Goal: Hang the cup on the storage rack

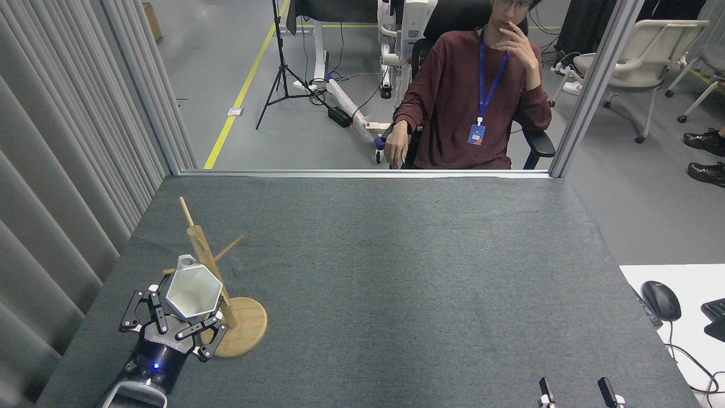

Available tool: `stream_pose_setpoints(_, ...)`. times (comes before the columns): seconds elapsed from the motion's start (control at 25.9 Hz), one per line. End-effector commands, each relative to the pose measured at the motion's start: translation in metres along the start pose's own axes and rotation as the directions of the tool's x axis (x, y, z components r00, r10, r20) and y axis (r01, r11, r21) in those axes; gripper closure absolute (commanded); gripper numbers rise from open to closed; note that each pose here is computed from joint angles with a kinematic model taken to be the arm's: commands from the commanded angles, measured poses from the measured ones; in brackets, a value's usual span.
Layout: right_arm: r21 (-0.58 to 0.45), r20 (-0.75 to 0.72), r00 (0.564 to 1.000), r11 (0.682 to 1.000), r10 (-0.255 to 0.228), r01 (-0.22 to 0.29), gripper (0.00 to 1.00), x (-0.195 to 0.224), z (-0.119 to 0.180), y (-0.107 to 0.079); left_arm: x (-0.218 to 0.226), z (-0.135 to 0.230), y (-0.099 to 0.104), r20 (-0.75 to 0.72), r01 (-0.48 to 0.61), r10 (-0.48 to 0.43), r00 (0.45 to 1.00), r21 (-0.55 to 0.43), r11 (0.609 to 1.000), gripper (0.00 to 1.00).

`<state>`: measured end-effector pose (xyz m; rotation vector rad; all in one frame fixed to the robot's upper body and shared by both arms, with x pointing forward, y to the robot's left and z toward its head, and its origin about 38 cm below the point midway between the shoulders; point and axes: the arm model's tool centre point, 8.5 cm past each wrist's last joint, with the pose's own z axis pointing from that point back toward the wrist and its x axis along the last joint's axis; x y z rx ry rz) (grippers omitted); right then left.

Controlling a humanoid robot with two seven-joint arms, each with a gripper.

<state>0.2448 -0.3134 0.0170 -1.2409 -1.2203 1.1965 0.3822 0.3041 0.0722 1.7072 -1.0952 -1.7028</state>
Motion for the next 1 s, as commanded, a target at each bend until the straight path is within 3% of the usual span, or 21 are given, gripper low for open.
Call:
stream_pose_setpoints(0.0,0.001,0.0,1.0,1.0,-0.002,0.002,0.01,0.0,0.0,0.001,0.004,0.012,-0.007,0.008,-0.013,0.013,1.0,-0.022,1.0,0.0)
stream_pose_setpoints(0.35,0.0,0.002,1.0,1.0,0.001,-0.001,0.01,0.001,0.0,0.0,0.003,0.085,-0.039,-0.079,-0.161,0.153,0.985,-0.108,0.981,0.0)
stream_pose_setpoints(0.54,-0.006,0.004,1.0,1.0,-0.002,0.003,0.01,0.001,0.004,-0.001,0.013,0.111,-0.02,-0.042,-0.327,0.325,0.945,-0.043,0.944,0.0)
stream_pose_setpoints(0.66,-0.03,-0.004,1.0,1.0,0.002,-0.002,0.01,-0.002,0.017,-0.001,0.013,0.114,-0.01,-0.033,-0.433,0.433,0.901,-0.017,0.901,0.0)
stream_pose_setpoints(0.77,-0.012,-0.023,1.0,1.0,0.013,-0.013,0.01,-0.011,0.033,0.001,0.01,0.115,-0.009,-0.062,-0.531,0.528,0.847,-0.055,0.846,0.0)
stream_pose_setpoints(0.97,-0.023,-0.05,0.998,0.999,0.033,-0.035,0.01,-0.022,0.036,-0.005,0.018,0.115,0.001,-0.037,-0.548,0.547,0.836,-0.054,0.835,0.0)
